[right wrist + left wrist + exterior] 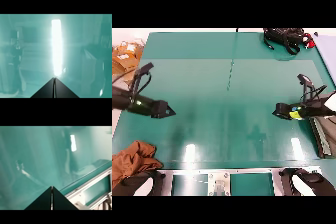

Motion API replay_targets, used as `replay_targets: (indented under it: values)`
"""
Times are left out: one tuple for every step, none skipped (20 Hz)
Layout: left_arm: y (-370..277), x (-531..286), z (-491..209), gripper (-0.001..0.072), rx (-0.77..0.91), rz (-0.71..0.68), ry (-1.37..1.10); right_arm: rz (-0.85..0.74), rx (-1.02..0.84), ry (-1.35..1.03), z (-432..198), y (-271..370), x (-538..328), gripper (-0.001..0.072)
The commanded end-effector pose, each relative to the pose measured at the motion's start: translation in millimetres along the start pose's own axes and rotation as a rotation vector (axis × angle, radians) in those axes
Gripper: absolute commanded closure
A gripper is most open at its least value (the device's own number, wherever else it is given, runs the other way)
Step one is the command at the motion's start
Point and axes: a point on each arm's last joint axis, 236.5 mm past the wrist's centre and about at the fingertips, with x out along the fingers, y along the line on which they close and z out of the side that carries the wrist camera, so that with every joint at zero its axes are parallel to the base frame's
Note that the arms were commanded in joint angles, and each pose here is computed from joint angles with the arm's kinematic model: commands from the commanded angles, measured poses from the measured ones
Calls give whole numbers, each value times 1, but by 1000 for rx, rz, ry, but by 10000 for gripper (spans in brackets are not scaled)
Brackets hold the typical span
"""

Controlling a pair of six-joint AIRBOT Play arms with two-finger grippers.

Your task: Fold the shirts.

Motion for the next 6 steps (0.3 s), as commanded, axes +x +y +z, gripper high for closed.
replay_targets:
  values:
    - [12,5,-15,686,-1,48,0,30,-49,-7,-11,15,8,697]
    - [13,5,-11,686,0,52,-18,30,-48,-7,-11,14,8,697]
    - [14,4,-4,686,3,58,-45,30,-48,-7,-11,14,8,697]
    - [15,4,1,685,3,62,-65,30,-48,-6,-11,14,8,697]
    - [15,4,1,685,3,63,-69,30,-49,-6,-11,15,8,697]
    - [15,4,1,686,3,62,-67,30,-48,-6,-11,14,8,697]
